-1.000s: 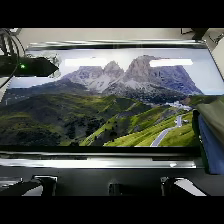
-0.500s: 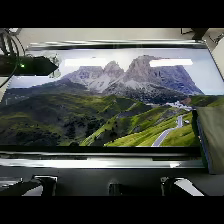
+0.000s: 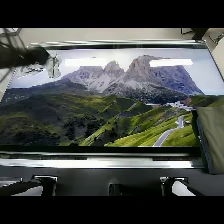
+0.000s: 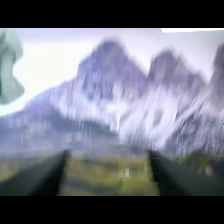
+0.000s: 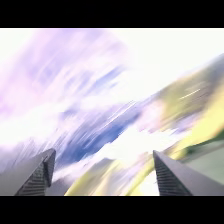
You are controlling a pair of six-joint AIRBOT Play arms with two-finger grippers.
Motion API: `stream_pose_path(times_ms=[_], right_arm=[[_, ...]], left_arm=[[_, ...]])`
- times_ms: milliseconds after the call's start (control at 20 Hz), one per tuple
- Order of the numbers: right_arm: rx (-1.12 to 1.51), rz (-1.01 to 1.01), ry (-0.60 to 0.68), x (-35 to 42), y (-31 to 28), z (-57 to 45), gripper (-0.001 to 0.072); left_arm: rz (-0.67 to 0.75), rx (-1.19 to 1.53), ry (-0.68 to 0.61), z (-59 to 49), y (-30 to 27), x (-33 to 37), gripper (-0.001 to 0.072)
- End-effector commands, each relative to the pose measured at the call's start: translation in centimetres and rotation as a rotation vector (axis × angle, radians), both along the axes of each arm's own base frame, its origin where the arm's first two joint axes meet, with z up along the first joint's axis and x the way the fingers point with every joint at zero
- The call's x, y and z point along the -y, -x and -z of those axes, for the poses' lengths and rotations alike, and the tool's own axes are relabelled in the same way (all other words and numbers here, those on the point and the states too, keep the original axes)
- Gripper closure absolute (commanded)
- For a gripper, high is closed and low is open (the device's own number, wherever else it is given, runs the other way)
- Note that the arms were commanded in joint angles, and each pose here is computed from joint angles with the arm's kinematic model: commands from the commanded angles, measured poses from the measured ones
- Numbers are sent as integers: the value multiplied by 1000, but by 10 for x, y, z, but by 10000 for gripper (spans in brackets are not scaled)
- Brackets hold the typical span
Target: Fold the clothes and pants, and hang the long-sleeved shirts on hangers.
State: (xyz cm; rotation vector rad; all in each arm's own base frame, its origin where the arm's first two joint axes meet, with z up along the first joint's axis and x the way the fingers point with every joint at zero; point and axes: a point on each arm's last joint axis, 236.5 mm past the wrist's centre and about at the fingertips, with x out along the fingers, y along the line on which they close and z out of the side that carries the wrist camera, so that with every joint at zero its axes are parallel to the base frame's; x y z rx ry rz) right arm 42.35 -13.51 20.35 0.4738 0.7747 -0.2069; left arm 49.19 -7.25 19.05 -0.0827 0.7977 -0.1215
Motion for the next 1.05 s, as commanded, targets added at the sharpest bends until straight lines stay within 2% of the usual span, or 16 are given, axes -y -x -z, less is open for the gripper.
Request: stream_pose_path(times_ms=[0, 50, 100, 150, 300, 1000], right_arm=[[-375, -232, -147, -134, 5, 101, 26], [-483, -305, -191, -162, 18, 126, 27], [-541, -349, -196, -180, 24, 139, 28], [-563, -377, -175, -190, 25, 146, 27], [-589, -431, -105, -207, 31, 151, 24], [-581, -440, -113, -213, 30, 150, 25]], left_arm=[[14, -569, -64, 124, 79, -5, -13], [31, -571, -55, 135, 87, 1, -13], [-9, -519, -45, 139, 88, 2, -13], [-53, -472, -36, 143, 91, 0, -13], [-64, -489, -96, 164, 110, -11, -13], [-70, -500, -103, 168, 110, -14, -13]])
